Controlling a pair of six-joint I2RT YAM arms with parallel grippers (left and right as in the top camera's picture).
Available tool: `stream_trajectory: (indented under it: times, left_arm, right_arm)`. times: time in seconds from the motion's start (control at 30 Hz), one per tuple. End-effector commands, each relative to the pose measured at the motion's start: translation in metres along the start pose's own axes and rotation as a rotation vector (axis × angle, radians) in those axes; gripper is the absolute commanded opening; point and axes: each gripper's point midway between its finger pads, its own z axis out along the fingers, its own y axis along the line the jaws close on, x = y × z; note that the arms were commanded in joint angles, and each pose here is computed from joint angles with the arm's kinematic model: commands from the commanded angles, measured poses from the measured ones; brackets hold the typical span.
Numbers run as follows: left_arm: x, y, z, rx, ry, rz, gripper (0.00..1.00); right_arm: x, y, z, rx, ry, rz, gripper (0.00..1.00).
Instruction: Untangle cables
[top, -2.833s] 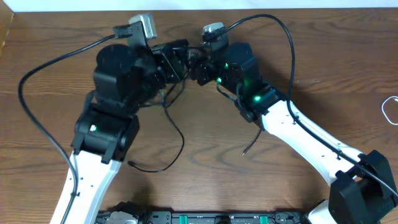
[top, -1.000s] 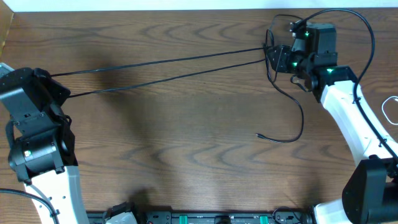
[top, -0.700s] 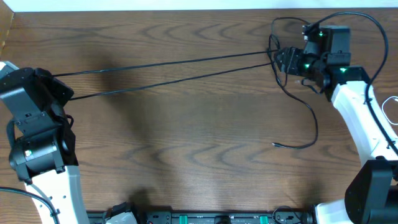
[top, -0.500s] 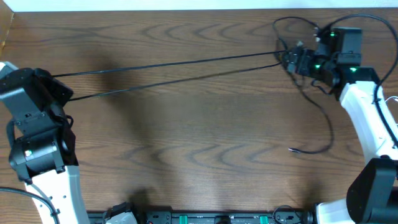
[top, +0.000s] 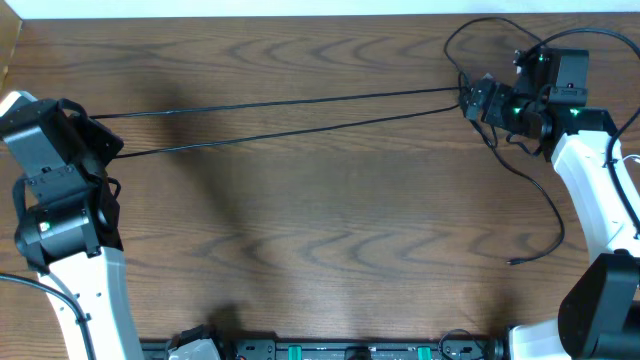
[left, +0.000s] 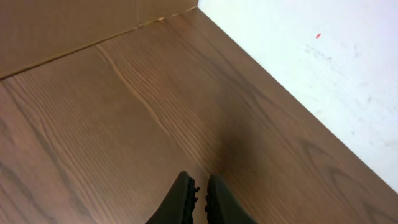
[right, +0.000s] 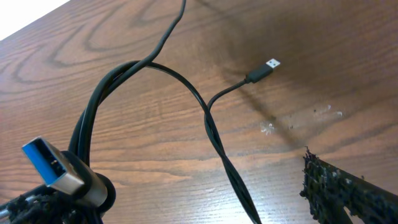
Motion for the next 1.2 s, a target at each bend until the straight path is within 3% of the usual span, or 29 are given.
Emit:
stream_trajectory:
  times: [0.0,0.1,0.17,0.37,0.53,0.67,0.83,1.17]
  left_arm:
    - [-0.046,0.059,-0.011,-0.252,-0.187,-0.101,0.08]
    - [-0.038,0.046,-0.004,-0.18,-0.135,-0.095,0.08]
    - [-0.025,0.027,0.008,-0.075,-0.055,-0.088,0.08]
    - [-0.012,0.02,0.024,-0.046,0.012,-0.082,0.08]
    - [-0.009,0.011,0.025,-0.007,0.025,-0.085,0.08]
    - [-0.004,0.0,0.024,0.016,0.039,-0.067,0.08]
    - [0.001,-0.012,0.022,0.045,0.049,-0.046,0.08]
    - [0.004,-0.02,0.021,0.068,0.053,-0.035,0.08]
  right_arm:
    - [-0.023,-0.141,-0.026,0.53,-0.147,0.224,0.99]
    - [-0.023,-0.122,-0.016,0.41,-0.121,0.191,0.99]
    - [-0.027,-0.053,-0.001,0.007,-0.075,0.014,0.99]
    - [-0.025,0.037,-0.025,-0.525,-0.075,-0.172,0.99]
    - [-0.011,0.077,-0.047,-0.763,-0.051,-0.259,0.99]
    - [-0.006,0.086,-0.047,-0.788,-0.037,-0.272,0.99]
    - [0.002,0.07,-0.025,-0.612,0.009,-0.239,0.99]
    - [0.069,0.1,0.011,-0.393,0.162,-0.468,0.99]
